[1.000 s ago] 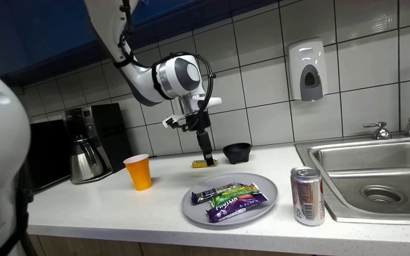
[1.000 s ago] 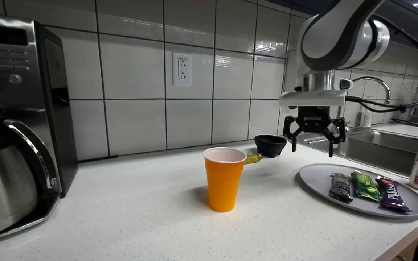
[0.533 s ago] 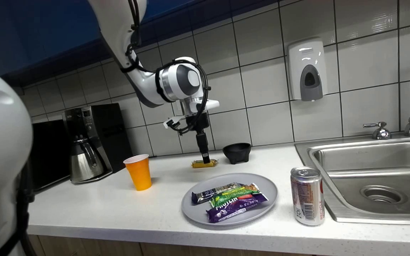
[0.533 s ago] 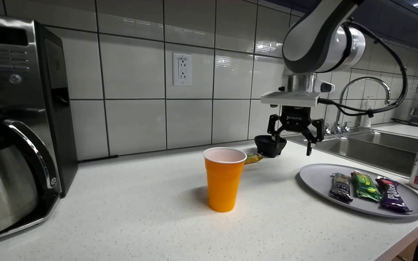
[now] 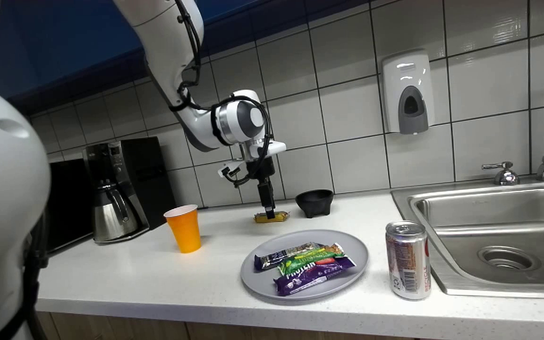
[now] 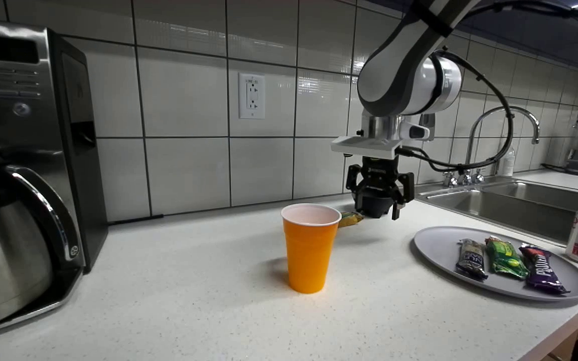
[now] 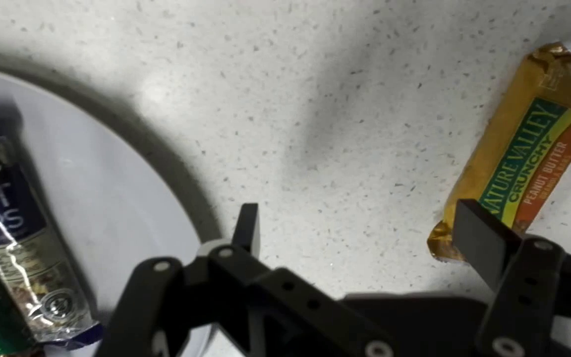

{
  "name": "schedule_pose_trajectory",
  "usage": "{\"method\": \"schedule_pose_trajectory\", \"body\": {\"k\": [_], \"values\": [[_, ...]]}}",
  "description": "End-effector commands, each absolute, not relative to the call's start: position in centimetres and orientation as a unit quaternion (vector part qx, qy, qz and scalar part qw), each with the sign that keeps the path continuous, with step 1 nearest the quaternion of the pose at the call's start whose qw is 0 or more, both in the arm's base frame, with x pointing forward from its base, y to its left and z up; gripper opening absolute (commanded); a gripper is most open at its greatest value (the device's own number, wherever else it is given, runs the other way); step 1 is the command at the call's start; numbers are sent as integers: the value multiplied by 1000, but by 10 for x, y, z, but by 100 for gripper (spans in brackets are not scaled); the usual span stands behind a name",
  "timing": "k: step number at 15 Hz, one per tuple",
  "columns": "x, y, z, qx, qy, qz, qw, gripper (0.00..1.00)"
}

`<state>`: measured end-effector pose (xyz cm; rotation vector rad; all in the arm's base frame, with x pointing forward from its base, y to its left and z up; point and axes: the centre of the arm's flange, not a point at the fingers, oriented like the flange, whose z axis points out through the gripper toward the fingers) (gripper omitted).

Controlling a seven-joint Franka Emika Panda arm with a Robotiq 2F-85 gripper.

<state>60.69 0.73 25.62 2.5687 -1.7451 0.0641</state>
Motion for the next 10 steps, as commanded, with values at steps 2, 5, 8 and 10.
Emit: {"method": "schedule_pose_trajectory", "body": {"k": [2, 5, 8, 10], "values": [[647, 24, 255, 816, -578, 7, 21, 100], [662, 28, 252, 814, -580, 2, 22, 100], [677, 30, 247, 810, -586, -3, 25, 100], [687, 30, 242, 807, -590, -8, 27, 100]]}}
